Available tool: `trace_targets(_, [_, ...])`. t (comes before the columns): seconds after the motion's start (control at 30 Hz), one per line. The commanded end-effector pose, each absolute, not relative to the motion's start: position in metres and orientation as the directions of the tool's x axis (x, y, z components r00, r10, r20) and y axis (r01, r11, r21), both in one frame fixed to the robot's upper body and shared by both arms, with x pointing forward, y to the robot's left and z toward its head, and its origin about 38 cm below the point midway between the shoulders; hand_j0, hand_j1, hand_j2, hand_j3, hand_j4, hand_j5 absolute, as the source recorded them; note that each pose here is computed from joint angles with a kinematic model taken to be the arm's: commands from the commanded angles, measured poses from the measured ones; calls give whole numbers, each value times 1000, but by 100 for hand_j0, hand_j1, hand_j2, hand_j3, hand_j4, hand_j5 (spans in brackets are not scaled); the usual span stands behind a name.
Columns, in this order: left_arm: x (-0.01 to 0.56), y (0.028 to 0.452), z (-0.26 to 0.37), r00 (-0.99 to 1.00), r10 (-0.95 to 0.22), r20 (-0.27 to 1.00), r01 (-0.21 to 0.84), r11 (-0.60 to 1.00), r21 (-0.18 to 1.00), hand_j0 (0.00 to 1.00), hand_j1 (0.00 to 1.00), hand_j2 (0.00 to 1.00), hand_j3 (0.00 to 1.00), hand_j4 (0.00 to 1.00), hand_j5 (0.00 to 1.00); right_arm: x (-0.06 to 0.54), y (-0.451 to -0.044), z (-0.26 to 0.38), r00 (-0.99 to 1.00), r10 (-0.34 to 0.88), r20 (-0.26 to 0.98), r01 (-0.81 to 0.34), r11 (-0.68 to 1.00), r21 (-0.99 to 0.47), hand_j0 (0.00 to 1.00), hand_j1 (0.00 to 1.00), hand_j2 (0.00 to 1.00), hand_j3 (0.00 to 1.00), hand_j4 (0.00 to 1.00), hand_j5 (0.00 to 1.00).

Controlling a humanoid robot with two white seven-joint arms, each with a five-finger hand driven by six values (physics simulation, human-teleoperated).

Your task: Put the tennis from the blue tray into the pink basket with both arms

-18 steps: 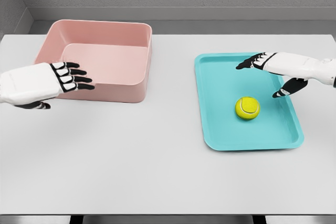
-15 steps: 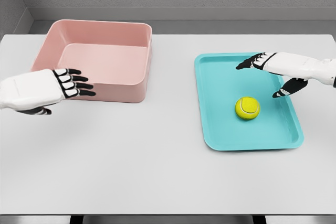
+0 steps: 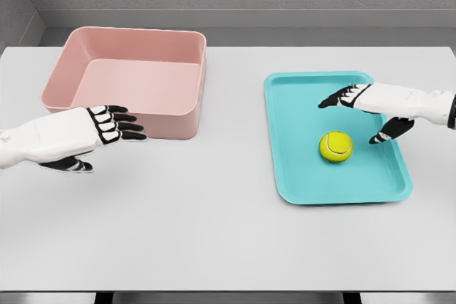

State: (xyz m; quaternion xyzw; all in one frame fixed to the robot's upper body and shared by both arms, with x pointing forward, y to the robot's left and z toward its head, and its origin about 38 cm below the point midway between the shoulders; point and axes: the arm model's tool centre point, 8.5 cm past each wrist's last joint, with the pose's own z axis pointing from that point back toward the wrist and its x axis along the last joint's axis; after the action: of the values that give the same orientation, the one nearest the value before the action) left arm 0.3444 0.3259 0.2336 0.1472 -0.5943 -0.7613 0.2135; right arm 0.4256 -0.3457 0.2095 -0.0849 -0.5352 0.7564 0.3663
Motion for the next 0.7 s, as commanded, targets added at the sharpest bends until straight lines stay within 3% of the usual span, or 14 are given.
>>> trace_targets(0.0, [344,331,239,-858,-512,41,156,-184,970,100,100,100,100,100,100,424,-344,204,-715,643,276,-477,-160,-864,100,100,100,100,100,100])
trace_targets(0.47, [359,324,284,-859,-510,48,82,-44,996,100,100,100,100,100,100,417,-329,189,-733,613,295,-502,-195,-842,100,100,100,100,100,100])
trace_targets(0.57, [355,321,266,-859,-501,106,159,-63,985,100,100,100,100,100,100,416,-325,184,-736,606,301,-508,-201,-838,99,99,99,99,99,99])
trace_targets(0.63, [351,323,247,-860,-499,109,266,-256,929,100,100,100,100,100,100,417,-322,183,-738,601,306,-508,-198,-838,99,99,99,99,99,99])
trace_targets(0.67, [350,323,243,-859,-498,114,277,-268,923,100,100,100,100,100,100,417,-320,182,-739,599,308,-509,-198,-837,99,99,99,99,99,99])
